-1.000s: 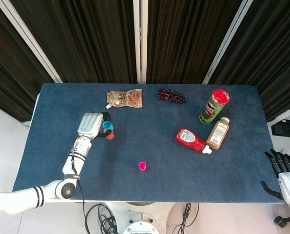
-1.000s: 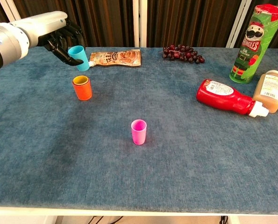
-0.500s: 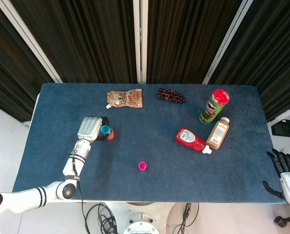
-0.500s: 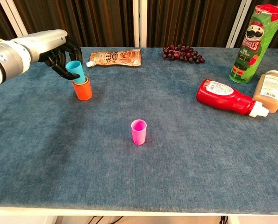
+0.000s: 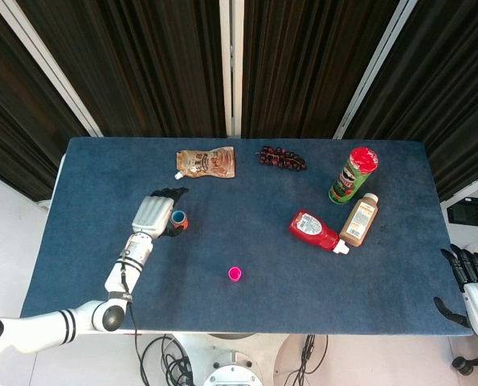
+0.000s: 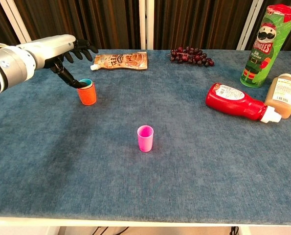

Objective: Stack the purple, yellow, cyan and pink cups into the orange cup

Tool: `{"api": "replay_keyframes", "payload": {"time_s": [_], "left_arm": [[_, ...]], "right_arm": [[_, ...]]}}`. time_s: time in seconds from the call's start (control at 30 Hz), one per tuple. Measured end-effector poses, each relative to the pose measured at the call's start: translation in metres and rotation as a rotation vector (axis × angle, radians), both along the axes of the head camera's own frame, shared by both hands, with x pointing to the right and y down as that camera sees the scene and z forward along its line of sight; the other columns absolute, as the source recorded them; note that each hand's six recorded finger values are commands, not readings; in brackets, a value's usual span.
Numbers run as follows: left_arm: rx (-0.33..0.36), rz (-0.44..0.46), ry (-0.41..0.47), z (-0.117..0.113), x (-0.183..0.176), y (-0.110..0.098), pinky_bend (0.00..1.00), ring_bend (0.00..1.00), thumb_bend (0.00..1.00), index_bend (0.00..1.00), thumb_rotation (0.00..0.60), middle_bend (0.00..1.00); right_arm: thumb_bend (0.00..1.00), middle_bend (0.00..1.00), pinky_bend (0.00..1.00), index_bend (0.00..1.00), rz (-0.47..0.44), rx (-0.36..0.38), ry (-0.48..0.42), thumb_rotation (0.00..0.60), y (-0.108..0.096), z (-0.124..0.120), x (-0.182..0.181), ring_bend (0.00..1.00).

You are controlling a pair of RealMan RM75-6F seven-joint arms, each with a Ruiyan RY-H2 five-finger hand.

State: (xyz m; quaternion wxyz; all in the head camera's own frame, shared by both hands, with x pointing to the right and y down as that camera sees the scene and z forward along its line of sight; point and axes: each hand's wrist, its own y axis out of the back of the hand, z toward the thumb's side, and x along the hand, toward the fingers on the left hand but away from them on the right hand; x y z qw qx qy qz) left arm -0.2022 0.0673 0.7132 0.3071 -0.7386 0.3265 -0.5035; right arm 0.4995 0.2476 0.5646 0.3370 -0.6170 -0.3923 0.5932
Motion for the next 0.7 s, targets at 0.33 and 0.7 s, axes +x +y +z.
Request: {"api": "replay_keyframes", "payload": {"time_s": [0.33,0.7], "left_arm": [[-0.003,0.237,0.068,-0.043,0.052,0.052,0.29,0.23,0.23,0.24,0.600,0.27],[-0.045,0.395,0.066,-0.029,0.103,0.099,0.31,0.23,0.23,0.26,0.600,0.27]], "right_arm": [[0.22,0.00,0.00,0.00,-0.001,-0.001,-0.005,0.600,0.000,0.000,0.000,0.00],[0.22,0.00,0.00,0.00,-0.005,0.003,-0.009,0.600,0.002,-0.002,0.002,0.00]]}}
